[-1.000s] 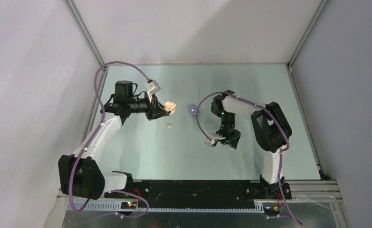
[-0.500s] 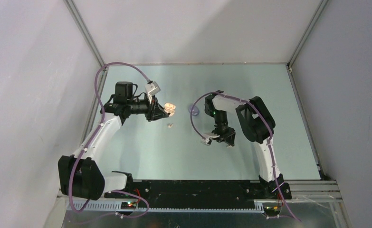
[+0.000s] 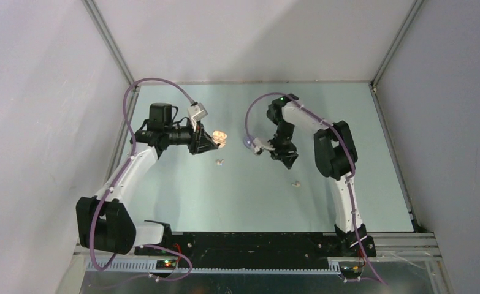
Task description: Insert the wireless bluetooth earbuds into the charging case
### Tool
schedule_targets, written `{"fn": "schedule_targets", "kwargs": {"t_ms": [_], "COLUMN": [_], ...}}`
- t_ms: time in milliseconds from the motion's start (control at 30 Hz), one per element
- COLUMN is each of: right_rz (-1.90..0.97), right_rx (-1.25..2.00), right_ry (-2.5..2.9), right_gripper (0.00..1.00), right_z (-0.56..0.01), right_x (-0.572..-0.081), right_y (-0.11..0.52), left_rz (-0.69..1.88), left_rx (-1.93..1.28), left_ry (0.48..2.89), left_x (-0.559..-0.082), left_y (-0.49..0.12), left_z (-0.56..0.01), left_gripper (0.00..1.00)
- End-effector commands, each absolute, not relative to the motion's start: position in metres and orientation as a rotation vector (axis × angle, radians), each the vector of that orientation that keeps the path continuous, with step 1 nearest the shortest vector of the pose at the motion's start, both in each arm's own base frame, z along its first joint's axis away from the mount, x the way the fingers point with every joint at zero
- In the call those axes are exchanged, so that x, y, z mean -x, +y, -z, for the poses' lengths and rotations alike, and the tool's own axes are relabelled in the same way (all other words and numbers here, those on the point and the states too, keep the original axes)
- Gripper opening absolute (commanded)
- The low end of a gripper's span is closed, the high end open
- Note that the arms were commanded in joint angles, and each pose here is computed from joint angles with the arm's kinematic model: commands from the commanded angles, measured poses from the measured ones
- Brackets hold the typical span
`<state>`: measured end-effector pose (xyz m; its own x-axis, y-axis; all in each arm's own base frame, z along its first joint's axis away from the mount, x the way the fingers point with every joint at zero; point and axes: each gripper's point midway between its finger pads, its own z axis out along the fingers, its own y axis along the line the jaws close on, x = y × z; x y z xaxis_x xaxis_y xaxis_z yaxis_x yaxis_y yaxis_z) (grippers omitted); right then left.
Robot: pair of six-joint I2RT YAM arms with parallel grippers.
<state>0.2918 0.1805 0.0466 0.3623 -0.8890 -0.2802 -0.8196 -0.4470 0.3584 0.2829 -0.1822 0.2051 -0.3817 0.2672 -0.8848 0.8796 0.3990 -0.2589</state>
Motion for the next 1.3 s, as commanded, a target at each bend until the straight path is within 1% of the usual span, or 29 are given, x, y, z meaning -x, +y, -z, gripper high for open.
{"fn": "schedule_targets", "kwargs": {"t_ms": [0,33,67,100,133,167,200,233,333,400,433,467,533,567,600,633,733,933,1267], "right_rz": [0.833,0.826,0.820,0.781,0.738,0.728,0.715,0.725,0.696,0.713,0.692,0.681,0.645,0.605,0.573,0.540,0.440,0.278,0.244], "right_rx": [-2.245,-2.119,-2.032,-1.864,-1.686,-1.432,-1.268,-1.081,-0.843,-0.609,-0.509,-0.372,-0.178,-0.124,-0.070,-0.055,0.007,0.088,0.113], "right_ry": [-2.054,-2.231,-2.343,-2.633,-2.742,-2.966,-3.009,-3.079,-3.071,-3.085,-3.098,-3.102,-3.081,-3.072,-3.052,-3.046,-3.020,-2.982,-2.929], "right_gripper": [0.45,0.44,0.43,0.43,0.43,0.43,0.43,0.42,0.42,0.39,0.33,0.31,0.33,0.36,0.37,0.37,0.31,0.32,0.33], "right_z": [-0.092,-0.089,-0.091,-0.106,-0.097,-0.111,-0.103,-0.111,-0.101,-0.102,-0.099,-0.098,-0.090,-0.084,-0.079,-0.074,-0.062,-0.040,-0.023], "right_x": [-0.299,-0.303,-0.296,-0.312,-0.304,-0.313,-0.302,-0.297,-0.269,-0.264,-0.268,-0.270,-0.272,-0.273,-0.271,-0.269,-0.261,-0.250,-0.246], "right_y": [0.192,0.196,0.192,0.200,0.190,0.190,0.184,0.182,0.171,0.171,0.166,0.166,0.162,0.158,0.157,0.154,0.148,0.135,0.134], "left_rz": [0.969,0.964,0.961,0.952,0.952,0.939,0.947,0.938,0.970,0.984,0.984,0.981,0.968,0.965,0.960,0.959,0.955,0.967,0.955], "left_rx": [-1.009,-1.006,-1.001,-0.995,-0.982,-0.973,-0.952,-0.944,-0.894,-0.880,-0.877,-0.876,-0.872,-0.871,-0.868,-0.862,-0.841,-0.818,-0.806], "left_ry": [1.793,1.795,1.795,1.796,1.800,1.798,1.808,1.800,1.814,1.820,1.825,1.829,1.833,1.833,1.836,1.837,1.850,1.875,1.884], "left_x": [-0.290,-0.290,-0.291,-0.293,-0.293,-0.296,-0.296,-0.298,-0.300,-0.301,-0.301,-0.302,-0.302,-0.301,-0.302,-0.301,-0.299,-0.294,-0.295], "left_y": [-0.187,-0.186,-0.186,-0.186,-0.186,-0.185,-0.185,-0.185,-0.187,-0.188,-0.188,-0.188,-0.187,-0.186,-0.186,-0.185,-0.184,-0.183,-0.182], "left_z": [-0.227,-0.227,-0.228,-0.228,-0.230,-0.230,-0.231,-0.232,-0.235,-0.236,-0.236,-0.236,-0.238,-0.240,-0.241,-0.242,-0.244,-0.240,-0.239], "left_gripper": [0.00,0.00,0.00,0.00,0.00,0.00,0.00,0.00,0.00,0.00,0.00,0.00,0.00,0.00,0.00,0.00,0.00,0.00,0.00]}}
